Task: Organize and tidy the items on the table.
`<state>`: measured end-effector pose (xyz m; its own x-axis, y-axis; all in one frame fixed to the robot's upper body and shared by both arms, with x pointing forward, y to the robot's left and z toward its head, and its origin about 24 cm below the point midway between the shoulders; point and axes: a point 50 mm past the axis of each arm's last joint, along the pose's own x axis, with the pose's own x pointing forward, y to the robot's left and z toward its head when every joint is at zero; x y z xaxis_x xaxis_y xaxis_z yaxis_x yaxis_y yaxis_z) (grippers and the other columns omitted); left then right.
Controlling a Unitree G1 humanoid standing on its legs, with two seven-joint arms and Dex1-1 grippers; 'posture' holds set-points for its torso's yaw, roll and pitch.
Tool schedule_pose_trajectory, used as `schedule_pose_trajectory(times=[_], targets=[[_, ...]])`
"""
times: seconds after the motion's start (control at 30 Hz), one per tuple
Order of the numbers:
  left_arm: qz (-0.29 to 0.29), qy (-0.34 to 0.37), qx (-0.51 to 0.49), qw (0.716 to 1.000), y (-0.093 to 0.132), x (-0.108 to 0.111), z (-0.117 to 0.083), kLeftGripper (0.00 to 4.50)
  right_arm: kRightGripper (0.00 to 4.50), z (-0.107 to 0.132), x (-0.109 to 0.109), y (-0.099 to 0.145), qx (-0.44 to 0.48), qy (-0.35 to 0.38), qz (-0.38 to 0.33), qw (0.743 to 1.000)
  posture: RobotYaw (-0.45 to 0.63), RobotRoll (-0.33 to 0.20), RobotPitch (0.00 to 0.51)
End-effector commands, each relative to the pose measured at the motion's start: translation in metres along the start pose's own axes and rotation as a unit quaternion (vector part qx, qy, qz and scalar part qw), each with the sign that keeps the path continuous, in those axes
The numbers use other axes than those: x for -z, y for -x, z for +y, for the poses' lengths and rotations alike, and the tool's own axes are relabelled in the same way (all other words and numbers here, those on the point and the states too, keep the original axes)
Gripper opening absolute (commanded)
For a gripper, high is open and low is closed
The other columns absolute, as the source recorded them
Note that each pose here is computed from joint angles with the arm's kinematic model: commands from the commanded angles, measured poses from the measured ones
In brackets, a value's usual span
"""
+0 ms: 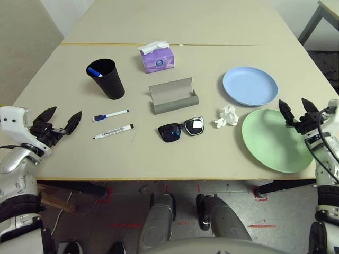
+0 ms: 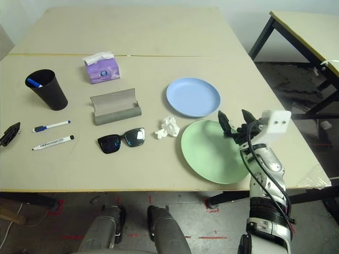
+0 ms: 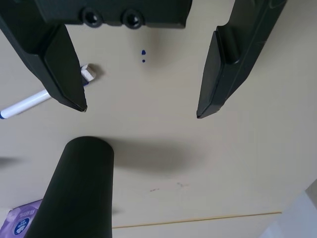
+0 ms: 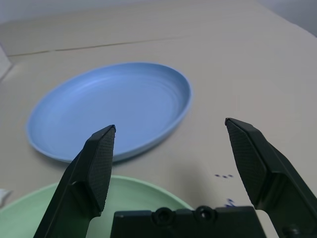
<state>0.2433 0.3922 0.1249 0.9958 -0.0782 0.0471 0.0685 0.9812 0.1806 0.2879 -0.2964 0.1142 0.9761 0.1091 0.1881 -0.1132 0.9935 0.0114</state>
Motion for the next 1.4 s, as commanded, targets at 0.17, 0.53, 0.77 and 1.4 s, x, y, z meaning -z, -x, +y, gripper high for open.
schedule_pose_trajectory(times=[0.17,0.53,0.77,1.4], targets=[[-0.003,-0.013,0.021,1.0,-0.01,-0.007,-0.003,4.5,4.48,0.003,0.001,0.007,0.001,-0.001,0.005,1.0,0.07,0.0,0.211],[-0.003,-0.018,0.025,1.0,-0.008,-0.009,-0.003,4.5,4.48,-0.002,0.003,0.007,0.004,0.0,0.01,1.0,0.09,0.0,0.209],[-0.006,-0.01,0.016,1.0,-0.008,-0.003,-0.006,4.5,4.48,-0.012,-0.001,0.006,0.012,0.009,0.012,1.0,0.09,0.0,0.202],[-0.014,0.006,0.045,0.999,-0.011,0.003,-0.017,4.5,4.48,-0.026,-0.003,0.01,0.024,0.021,0.019,0.999,0.07,0.0,0.195]])
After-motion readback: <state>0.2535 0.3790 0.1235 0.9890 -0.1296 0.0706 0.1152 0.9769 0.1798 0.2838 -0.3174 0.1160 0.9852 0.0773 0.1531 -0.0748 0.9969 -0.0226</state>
